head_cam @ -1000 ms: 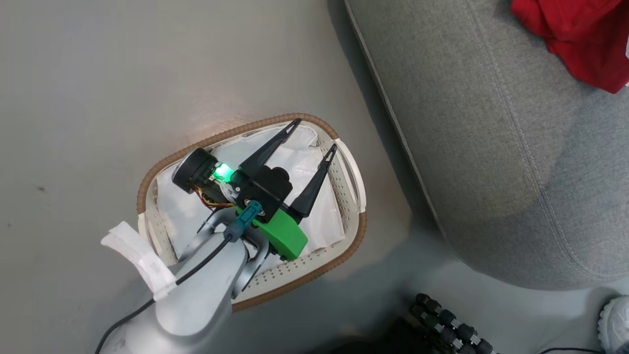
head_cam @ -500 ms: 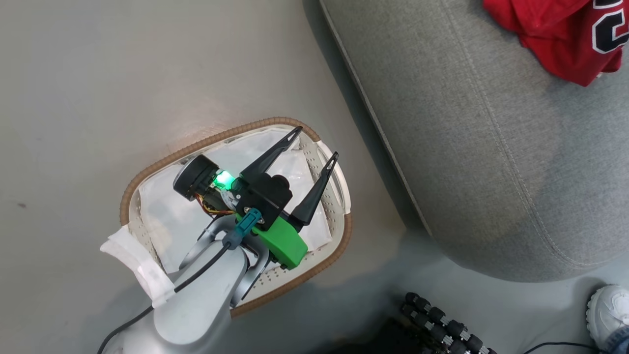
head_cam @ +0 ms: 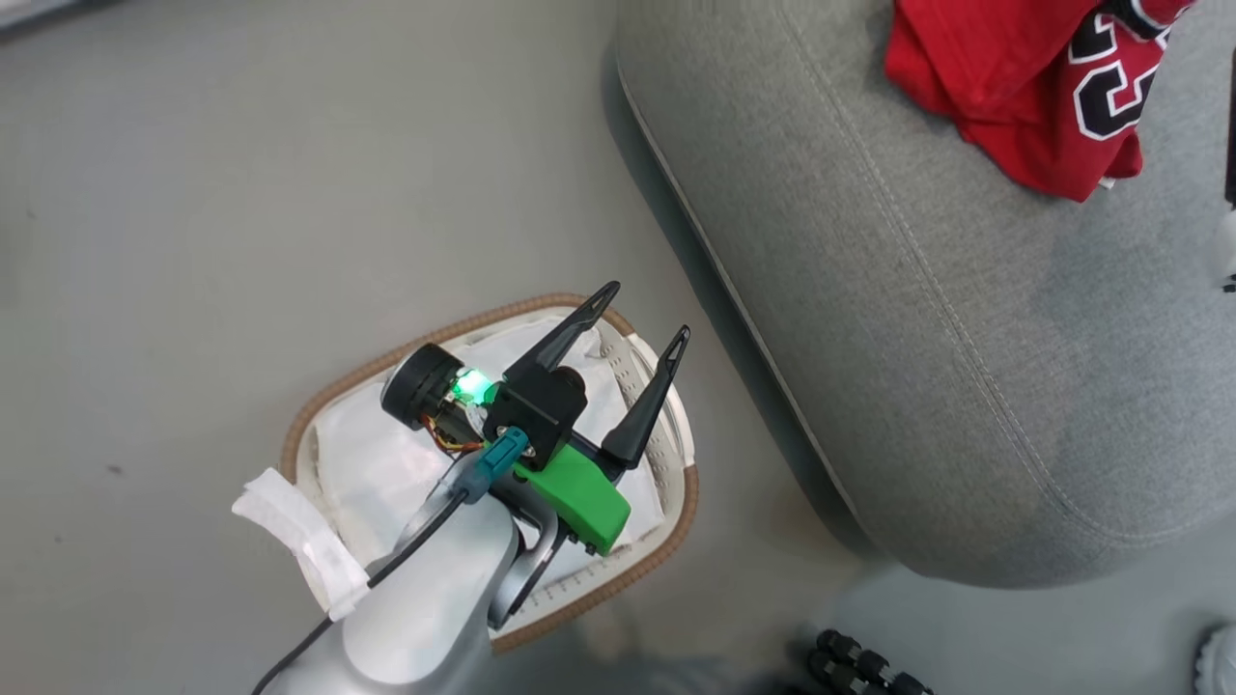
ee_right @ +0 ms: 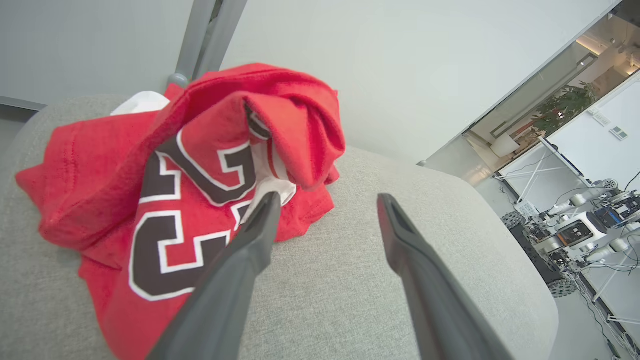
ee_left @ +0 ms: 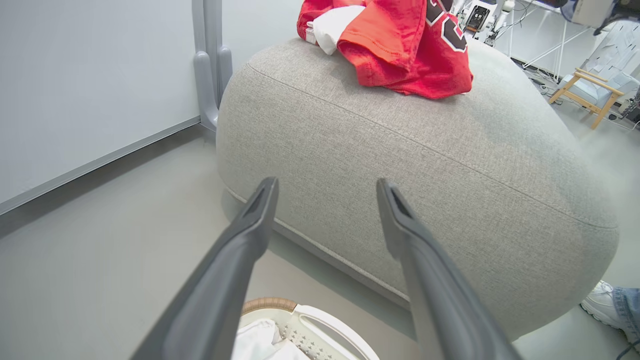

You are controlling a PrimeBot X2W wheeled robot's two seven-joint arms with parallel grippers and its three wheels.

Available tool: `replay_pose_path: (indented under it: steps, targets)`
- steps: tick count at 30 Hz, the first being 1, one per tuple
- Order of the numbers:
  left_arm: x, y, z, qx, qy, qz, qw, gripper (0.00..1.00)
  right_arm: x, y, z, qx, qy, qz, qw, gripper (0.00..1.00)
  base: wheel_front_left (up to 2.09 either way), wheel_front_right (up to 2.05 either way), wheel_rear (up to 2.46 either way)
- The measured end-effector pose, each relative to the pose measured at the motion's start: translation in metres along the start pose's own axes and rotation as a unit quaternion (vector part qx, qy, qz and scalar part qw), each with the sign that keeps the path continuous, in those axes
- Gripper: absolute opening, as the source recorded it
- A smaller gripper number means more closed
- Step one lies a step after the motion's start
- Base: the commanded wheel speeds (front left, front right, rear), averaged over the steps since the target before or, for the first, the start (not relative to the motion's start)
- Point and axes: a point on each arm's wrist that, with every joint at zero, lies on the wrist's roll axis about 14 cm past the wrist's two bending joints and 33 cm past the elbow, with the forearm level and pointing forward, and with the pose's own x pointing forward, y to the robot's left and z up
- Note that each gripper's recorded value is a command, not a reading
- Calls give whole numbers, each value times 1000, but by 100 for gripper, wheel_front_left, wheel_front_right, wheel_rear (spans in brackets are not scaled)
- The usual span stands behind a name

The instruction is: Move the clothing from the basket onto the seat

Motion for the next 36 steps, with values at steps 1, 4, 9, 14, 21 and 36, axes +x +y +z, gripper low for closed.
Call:
replay_pose_path:
  steps: [1, 4, 9, 14, 21, 36]
  targets:
    - [-1, -1, 3, 0, -2, 4, 1000, 100, 0, -4, 6, 2, -9, -3, 1000, 100, 0, 0, 0]
    - [-7, 2, 16, 2, -12, 24, 1000, 100, -1, -8, 25, 15, -35, -6, 999, 100, 0, 0, 0]
    - [-21, 23, 45, 1, -42, 81, 996, 100, 2, 1, 45, 72, -62, -1, 995, 100, 0, 0, 0]
    - [-60, 56, 73, 6, -76, 169, 983, 100, 10, 38, 82, 119, -103, 39, 987, 100, 0, 0, 0]
    - [-132, 92, 100, 10, -117, 289, 950, 100, -5, 101, 118, 197, -133, 94, 967, 100, 0, 0, 0]
    - [-272, 95, 96, 2, -151, 464, 873, 100, -92, 188, 145, 288, -151, 186, 927, 100, 0, 0, 0]
